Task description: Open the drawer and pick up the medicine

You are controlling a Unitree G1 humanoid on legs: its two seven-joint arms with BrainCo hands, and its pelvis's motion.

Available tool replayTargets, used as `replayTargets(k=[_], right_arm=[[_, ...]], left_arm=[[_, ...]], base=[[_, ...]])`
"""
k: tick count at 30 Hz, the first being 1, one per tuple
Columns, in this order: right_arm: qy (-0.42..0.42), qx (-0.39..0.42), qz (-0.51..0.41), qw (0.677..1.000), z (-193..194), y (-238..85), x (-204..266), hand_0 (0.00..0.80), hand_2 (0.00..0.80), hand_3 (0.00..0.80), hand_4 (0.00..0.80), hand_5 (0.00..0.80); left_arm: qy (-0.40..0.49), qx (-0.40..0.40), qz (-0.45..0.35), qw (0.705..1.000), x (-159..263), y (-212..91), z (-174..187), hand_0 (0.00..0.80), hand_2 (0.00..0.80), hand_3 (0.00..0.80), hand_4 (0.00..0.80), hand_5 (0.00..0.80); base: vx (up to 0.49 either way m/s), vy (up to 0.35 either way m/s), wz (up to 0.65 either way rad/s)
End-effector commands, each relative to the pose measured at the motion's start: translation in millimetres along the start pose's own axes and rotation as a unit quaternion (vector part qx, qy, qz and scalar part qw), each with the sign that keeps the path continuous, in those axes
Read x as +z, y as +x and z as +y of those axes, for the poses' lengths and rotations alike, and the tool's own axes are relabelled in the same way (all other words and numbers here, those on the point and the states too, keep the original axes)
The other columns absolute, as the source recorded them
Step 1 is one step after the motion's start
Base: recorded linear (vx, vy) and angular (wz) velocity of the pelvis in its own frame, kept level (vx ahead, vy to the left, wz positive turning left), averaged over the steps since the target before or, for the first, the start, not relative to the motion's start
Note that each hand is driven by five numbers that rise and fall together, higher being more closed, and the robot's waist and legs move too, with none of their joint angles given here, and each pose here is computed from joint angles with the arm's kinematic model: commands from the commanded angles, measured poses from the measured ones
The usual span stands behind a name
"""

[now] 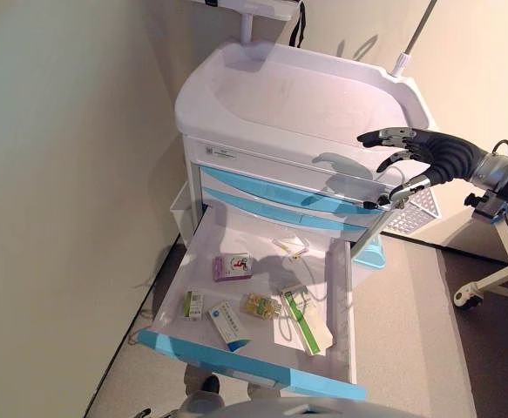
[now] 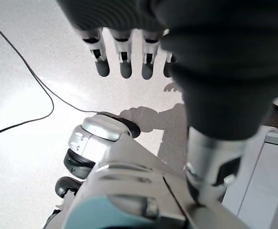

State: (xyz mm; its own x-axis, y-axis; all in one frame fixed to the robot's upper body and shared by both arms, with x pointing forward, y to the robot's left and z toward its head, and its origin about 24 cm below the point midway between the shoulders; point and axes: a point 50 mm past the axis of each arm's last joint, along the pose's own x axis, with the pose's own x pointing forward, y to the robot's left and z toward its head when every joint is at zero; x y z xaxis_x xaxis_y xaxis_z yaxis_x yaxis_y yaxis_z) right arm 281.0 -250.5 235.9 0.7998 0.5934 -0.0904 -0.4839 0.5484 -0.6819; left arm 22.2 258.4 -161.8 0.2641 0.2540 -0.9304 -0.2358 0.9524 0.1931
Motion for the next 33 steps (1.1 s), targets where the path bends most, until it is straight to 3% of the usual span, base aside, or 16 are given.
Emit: replayTargets(k=[1,8,20,33], right_arm=[[0.002,-0.029,-0.037,0.999,-3,2,7,0.0,0.0,0.0,0.0,0.0],[0.023,-0.017,-0.069,0.997,14,-1,10,0.0,0.0,0.0,0.0,0.0],[0.103,0.094,-0.123,0.983,94,7,11,0.0,0.0,0.0,0.0,0.0],[0.08,0.131,-0.087,0.984,156,35,-12,0.0,0.0,0.0,0.0,0.0]], left_arm=[[0.007,0.007,0.016,1.0,-8,-2,8,0.0,0.0,0.0,0.0,0.0],[0.013,0.006,0.017,1.0,-8,-1,6,0.0,0.0,0.0,0.0,0.0],[0.022,0.018,0.014,0.999,-1,0,9,0.0,0.0,0.0,0.0,0.0],[0.032,0.036,-0.007,0.999,13,2,13,0.0,0.0,0.0,0.0,0.0]], base=[[0.0,0.0,0.0],[0.0,0.0,0.0],[-0.003,0.005,-0.01],[-0.02,0.01,-0.03]])
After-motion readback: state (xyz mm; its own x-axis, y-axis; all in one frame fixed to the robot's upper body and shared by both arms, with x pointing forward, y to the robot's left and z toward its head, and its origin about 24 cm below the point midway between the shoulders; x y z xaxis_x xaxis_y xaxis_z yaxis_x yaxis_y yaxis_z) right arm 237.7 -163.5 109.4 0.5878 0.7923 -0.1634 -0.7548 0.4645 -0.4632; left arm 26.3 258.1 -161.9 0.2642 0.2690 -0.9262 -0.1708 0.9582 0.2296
